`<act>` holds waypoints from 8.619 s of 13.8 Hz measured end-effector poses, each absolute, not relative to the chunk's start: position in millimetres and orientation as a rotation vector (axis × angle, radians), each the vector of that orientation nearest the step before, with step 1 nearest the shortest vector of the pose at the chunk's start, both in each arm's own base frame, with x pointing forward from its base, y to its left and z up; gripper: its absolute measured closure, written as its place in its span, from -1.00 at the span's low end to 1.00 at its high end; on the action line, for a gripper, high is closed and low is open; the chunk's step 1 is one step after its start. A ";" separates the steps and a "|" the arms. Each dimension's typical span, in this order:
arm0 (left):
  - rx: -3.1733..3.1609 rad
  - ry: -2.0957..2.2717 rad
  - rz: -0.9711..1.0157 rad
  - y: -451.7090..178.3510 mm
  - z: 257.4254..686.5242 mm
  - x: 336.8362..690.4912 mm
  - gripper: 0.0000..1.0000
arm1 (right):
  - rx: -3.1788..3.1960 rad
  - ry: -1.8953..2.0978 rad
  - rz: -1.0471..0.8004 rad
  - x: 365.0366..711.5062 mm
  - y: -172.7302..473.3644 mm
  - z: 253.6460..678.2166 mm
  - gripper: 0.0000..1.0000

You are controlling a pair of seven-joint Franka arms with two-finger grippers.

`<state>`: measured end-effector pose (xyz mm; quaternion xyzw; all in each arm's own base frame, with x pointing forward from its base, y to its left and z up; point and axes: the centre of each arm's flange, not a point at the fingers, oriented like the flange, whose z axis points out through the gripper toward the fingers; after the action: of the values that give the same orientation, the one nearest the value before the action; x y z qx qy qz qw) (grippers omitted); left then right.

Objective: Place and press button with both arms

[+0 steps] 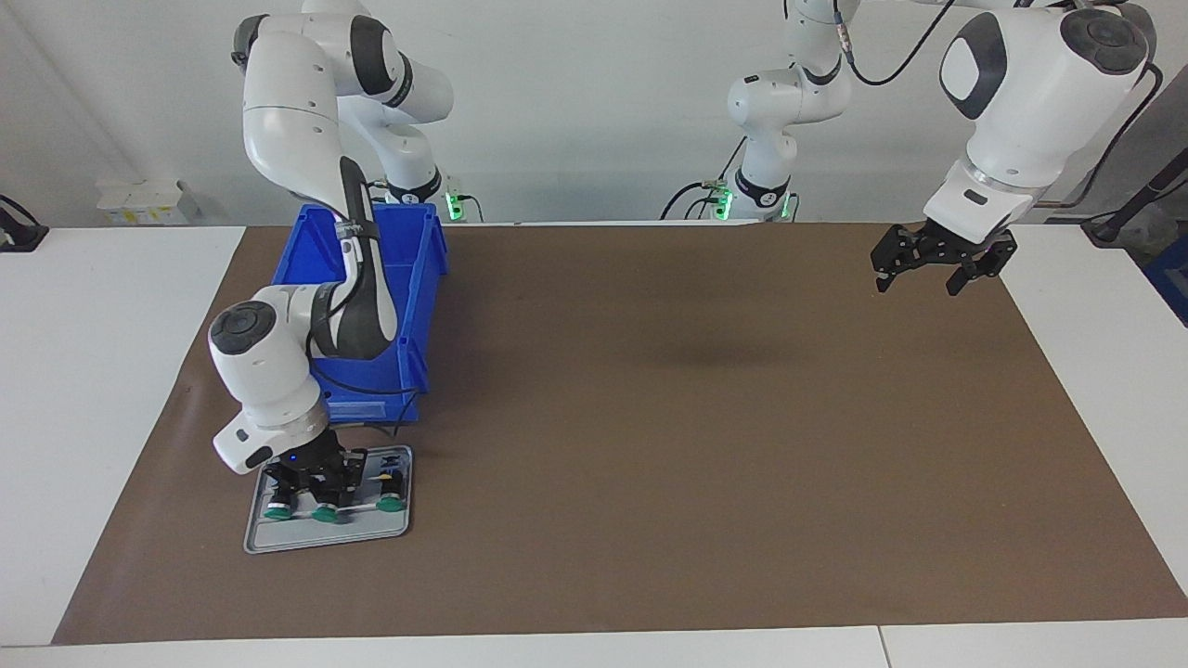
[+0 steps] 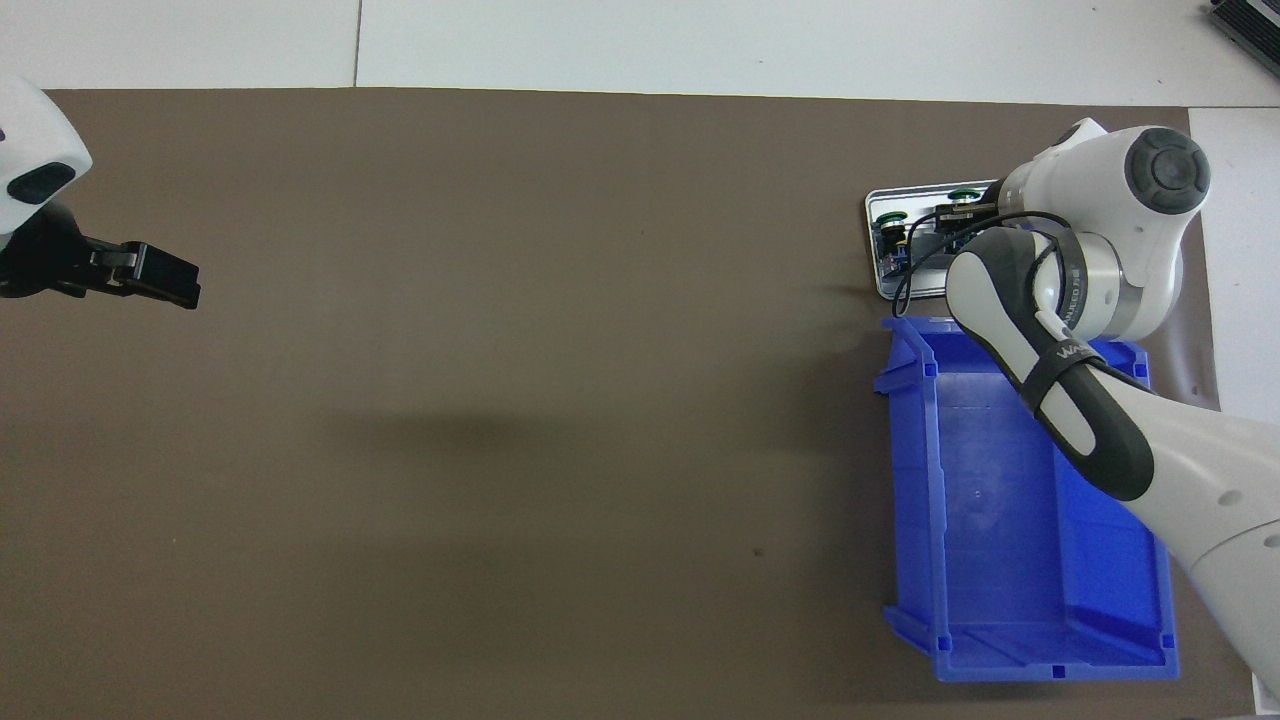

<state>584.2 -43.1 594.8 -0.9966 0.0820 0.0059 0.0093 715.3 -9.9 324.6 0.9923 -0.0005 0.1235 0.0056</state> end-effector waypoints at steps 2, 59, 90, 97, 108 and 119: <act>-3.112 0.256 0.019 -43.1 594.8 584.2 -1.00 | 3.114 -0.146 0.413 723.2 -6.1 353.3 0.16; -2.752 1.723 -0.425 -305.6 307.3 517.4 -0.84 | 3.054 -0.289 0.213 579.7 0.8 584.6 -1.00; -2.759 1.802 -0.177 -320.2 294.7 491.7 0.13 | 3.093 -0.297 0.040 532.0 -11.8 629.1 -1.00; -2.759 1.781 -0.236 -317.0 297.7 497.2 0.17 | 3.093 -0.303 0.039 531.8 -13.6 628.9 -1.00; -3.018 1.690 -0.467 -236.6 308.4 549.1 0.17 | 3.094 -0.299 0.048 531.6 -12.4 630.3 -1.00; -3.285 1.774 -0.931 -131.5 308.3 568.0 0.17 | 3.094 -0.298 0.048 531.6 -11.9 630.3 -1.00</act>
<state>568.0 -131.5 308.3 -0.8011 0.4326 -0.2271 -0.3458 531.6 -11.9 630.3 0.9951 -0.0958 0.0154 0.0164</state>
